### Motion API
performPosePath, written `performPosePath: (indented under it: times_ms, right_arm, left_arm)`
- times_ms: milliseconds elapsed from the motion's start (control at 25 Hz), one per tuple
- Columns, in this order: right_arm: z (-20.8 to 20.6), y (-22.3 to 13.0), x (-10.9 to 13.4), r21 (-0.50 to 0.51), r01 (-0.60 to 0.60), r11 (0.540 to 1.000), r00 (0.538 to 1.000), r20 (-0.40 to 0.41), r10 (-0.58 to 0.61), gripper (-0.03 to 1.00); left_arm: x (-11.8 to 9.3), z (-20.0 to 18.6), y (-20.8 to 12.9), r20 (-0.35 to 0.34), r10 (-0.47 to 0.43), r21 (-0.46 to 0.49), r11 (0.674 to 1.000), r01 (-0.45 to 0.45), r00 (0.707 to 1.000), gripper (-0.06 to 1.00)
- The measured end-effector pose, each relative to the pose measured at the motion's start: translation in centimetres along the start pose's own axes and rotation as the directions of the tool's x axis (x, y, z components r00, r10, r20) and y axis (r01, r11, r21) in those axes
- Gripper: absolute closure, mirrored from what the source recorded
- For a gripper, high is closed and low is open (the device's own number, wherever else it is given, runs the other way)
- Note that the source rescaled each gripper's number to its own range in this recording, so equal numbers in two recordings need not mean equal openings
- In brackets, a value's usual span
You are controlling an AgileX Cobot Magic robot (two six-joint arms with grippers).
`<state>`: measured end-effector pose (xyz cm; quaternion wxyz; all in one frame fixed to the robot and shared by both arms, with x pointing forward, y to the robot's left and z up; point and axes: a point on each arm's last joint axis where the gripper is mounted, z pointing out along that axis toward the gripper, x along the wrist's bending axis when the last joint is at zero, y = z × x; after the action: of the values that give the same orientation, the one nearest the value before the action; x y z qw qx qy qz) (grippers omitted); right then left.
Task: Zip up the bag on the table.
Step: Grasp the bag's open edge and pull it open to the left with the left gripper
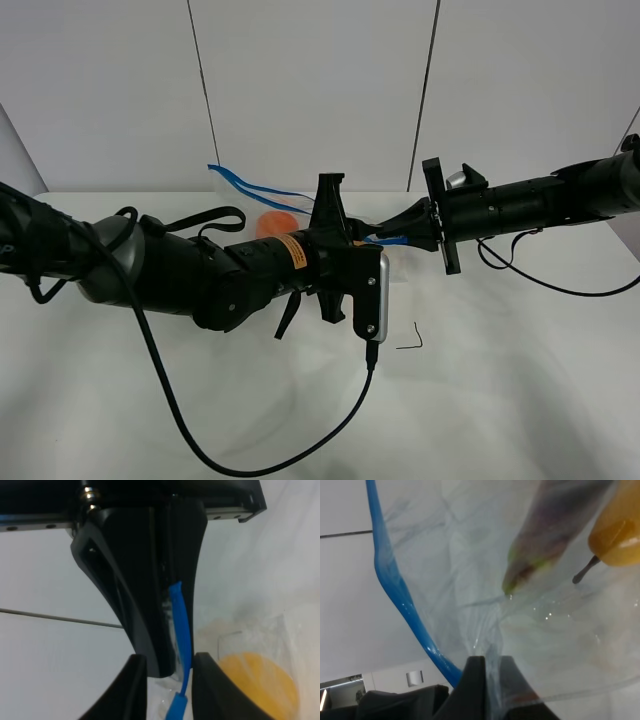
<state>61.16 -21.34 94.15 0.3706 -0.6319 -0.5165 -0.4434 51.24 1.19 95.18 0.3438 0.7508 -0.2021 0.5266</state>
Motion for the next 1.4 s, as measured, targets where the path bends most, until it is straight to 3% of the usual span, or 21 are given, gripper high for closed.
performPosePath:
  times_ms: [360,1400]
  right_arm:
    - [0.0,0.01,0.01,-0.001,-0.001,1.0,1.0,-0.002,0.001,0.97]
    - [0.0,0.01,0.02,-0.002,-0.001,1.0,1.0,-0.002,0.001,0.97]
  left_arm:
    - [0.0,0.0,0.0,0.0,0.0,0.0,1.0,0.0,1.0,0.8]
    - [-0.03,-0.02,-0.54,0.019,0.011,0.011,1.0,-0.011,1.0,0.81]
